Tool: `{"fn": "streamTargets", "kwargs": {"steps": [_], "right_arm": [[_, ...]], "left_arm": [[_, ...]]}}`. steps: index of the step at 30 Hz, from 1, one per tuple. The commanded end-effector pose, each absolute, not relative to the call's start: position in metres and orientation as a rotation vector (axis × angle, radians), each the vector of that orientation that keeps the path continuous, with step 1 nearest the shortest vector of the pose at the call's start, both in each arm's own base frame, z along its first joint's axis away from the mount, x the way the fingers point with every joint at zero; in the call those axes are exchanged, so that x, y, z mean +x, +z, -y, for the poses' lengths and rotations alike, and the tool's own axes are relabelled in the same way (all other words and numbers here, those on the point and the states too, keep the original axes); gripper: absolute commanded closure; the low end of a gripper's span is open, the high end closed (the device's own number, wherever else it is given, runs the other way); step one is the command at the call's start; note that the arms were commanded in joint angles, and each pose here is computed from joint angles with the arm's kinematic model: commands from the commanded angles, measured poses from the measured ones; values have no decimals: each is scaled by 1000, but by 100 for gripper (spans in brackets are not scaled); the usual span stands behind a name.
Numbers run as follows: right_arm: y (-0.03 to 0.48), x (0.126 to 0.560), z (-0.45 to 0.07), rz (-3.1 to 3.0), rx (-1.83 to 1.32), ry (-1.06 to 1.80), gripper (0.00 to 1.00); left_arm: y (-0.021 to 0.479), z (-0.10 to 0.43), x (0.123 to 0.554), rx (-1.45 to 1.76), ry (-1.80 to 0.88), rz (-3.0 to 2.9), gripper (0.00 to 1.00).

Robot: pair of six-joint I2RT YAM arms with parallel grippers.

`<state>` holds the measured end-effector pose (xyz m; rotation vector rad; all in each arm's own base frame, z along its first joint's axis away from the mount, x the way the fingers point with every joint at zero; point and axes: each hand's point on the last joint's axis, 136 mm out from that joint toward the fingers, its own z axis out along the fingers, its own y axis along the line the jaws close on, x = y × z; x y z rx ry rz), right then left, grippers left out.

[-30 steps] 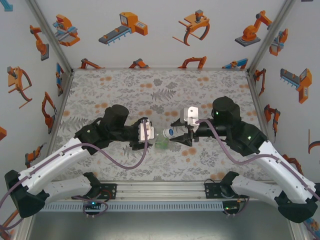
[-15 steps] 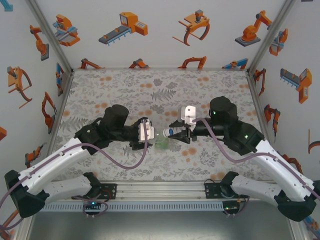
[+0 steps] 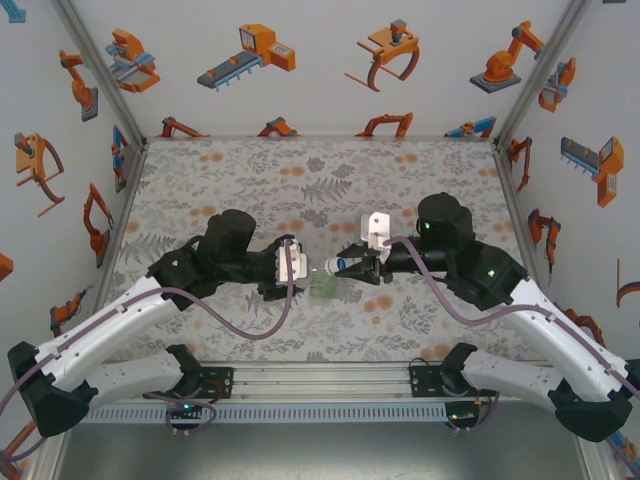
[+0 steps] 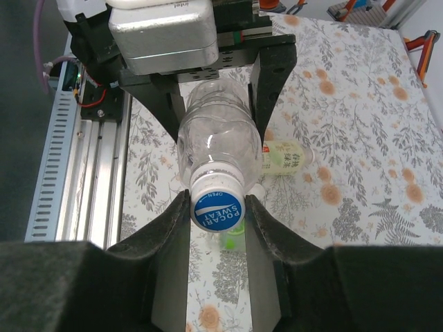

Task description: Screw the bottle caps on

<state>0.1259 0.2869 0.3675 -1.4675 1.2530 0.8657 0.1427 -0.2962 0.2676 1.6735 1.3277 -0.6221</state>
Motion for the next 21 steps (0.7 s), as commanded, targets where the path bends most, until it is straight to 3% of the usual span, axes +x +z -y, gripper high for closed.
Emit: {"fn": "streamTargets", "kwargs": {"steps": [1,2,21], "right_arm": [[378,116,-286,-1159,-1506,852,96],[379,113,-285,-1134,-1520,845,100],[407,59,-267,-633,-1683,709,100]], "left_arm": [[298,299,130,1653,-694,-1230,100],[301,299,127,1655,-705,-1221,100],[336,300,93,1686,-1016,-1116,100]]}}
